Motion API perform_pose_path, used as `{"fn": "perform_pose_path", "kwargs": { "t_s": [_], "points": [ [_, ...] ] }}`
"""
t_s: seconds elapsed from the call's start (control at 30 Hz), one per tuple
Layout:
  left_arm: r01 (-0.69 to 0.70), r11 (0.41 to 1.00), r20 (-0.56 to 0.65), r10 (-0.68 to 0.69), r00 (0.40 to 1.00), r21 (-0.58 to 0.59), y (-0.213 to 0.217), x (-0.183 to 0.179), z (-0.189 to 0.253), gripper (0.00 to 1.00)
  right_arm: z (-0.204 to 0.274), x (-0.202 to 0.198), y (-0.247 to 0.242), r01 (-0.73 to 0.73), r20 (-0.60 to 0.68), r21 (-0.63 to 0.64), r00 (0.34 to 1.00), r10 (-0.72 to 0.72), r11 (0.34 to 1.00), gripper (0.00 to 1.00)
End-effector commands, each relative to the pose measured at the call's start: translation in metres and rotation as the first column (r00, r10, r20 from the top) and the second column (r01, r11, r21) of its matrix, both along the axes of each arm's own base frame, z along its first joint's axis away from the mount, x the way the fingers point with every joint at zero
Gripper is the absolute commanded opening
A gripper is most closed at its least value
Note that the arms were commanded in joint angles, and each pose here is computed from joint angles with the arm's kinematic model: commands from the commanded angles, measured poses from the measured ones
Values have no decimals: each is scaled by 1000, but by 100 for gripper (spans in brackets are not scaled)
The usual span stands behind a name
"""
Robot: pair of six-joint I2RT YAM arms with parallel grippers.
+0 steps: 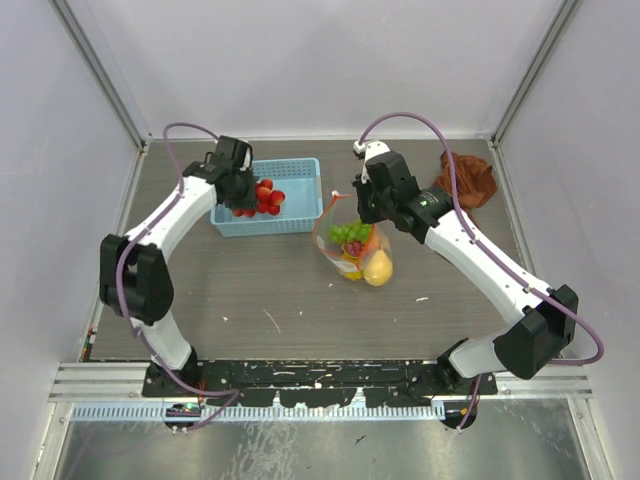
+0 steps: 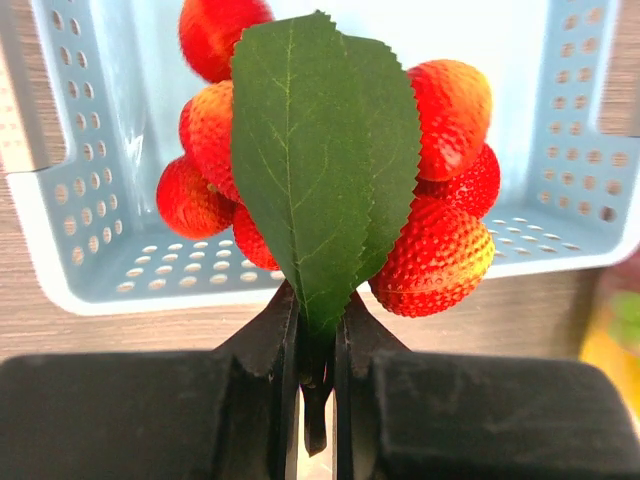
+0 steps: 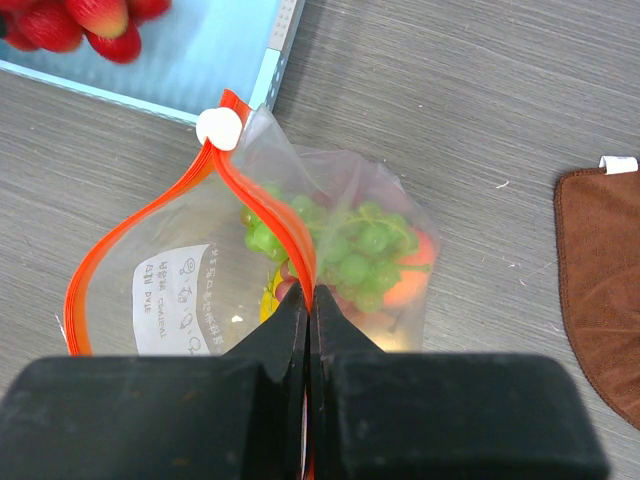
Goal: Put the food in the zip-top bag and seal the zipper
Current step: Pick up the fake fruit from the bin.
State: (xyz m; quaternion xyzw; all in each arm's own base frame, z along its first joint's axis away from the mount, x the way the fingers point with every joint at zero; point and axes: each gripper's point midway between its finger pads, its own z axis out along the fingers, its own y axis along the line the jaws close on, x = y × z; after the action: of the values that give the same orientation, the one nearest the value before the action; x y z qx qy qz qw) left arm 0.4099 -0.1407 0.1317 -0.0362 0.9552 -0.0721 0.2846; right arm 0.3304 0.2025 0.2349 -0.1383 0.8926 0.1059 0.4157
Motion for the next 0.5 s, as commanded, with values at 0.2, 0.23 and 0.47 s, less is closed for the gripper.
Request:
{"fn": "perform_pose_path", "kwargs": {
  "t_s": [0.2, 0.23, 0.47],
  "points": [
    [114, 989, 208, -93, 974, -91, -8, -39, 103, 0, 20, 9, 6, 2, 63, 51, 998, -5, 999, 0],
    [133, 987, 220, -109, 969, -95, -9, -45, 108, 0, 20, 8, 6, 1, 64, 52, 998, -4, 999, 0],
    [329, 939, 326, -283, 902, -97, -37, -84, 148, 0, 21, 9, 6, 2, 67, 56, 998, -5, 998, 0]
  ]
}}
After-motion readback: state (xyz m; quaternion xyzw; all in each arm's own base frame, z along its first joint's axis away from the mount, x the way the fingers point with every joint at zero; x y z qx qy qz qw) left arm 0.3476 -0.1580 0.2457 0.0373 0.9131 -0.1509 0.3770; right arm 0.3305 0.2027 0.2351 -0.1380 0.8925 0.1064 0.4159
